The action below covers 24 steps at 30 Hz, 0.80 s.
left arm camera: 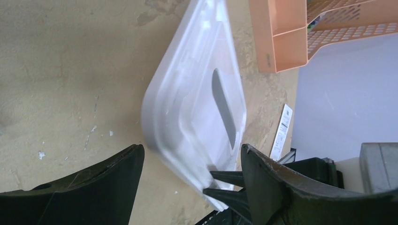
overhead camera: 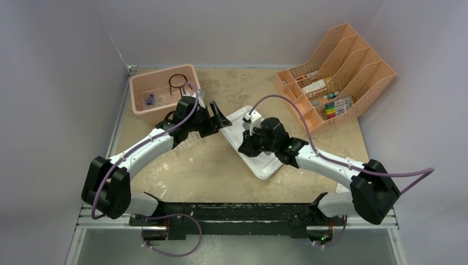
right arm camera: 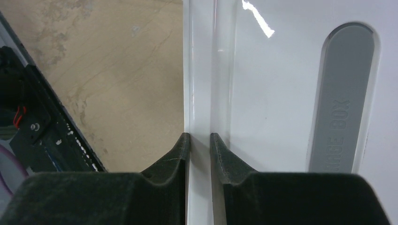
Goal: Organize the chemistry lab equipment
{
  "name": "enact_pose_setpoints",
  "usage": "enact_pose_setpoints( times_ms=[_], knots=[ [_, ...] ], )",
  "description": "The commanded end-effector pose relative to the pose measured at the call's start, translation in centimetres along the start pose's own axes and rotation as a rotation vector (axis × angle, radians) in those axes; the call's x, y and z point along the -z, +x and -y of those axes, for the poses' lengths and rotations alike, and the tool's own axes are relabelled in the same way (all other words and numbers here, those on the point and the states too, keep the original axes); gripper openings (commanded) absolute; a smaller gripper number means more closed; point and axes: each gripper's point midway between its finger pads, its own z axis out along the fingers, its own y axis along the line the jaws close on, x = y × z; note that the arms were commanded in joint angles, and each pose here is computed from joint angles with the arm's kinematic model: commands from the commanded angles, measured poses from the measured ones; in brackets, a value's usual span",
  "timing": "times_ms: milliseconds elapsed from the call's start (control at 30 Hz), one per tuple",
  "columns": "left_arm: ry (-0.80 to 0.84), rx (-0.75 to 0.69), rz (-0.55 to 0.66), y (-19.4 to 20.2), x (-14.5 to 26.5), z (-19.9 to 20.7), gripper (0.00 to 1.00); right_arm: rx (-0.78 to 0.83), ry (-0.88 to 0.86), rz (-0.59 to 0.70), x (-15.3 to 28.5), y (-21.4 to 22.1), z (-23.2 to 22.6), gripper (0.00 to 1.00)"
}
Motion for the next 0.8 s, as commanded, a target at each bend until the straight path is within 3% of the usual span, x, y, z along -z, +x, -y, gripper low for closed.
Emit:
enact_pose_setpoints(
  times_ms=[0, 267, 467, 533, 667, 700, 767],
  knots=[
    [0.082, 0.011, 0.045, -1.3, 0.1, 2.1, 0.72, 0.093, -0.134, 0.093, 0.6, -2.2, -2.4, 0.0],
    [0.125, 0.066, -0.041, 0.2, -0.6, 2.0, 0.48, 0.091, -0.224, 0.1, 1.4, -1.7, -3.9, 0.0],
    [0.106, 0.071, -0.06, 0.4, -1.1, 1.4, 0.43, 0.087, -0.237, 0.105, 1.5, -1.5, -4.1, 0.0],
    [0.14, 0.073, -0.061, 0.4, -0.9, 2.1, 0.34, 0.085, -0.23, 0.103, 1.5, -1.4, -4.0, 0.0],
    [0.163, 0.049, -0.035, -0.7, 0.1, 2.8, 0.03, 0.039, -0.198, 0.122, 2.3, -2.3, -3.9, 0.0],
    [0.164, 0.044, -0.032, -1.0, 0.3, 2.7, 0.0, 0.027, -0.192, 0.142, 2.9, -3.0, -4.1, 0.0],
    [0.177, 0.042, -0.02, -1.9, 0.8, 2.8, 0.0, -0.032, -0.164, 0.204, 4.0, -4.5, -4.1, 0.17]
  ],
)
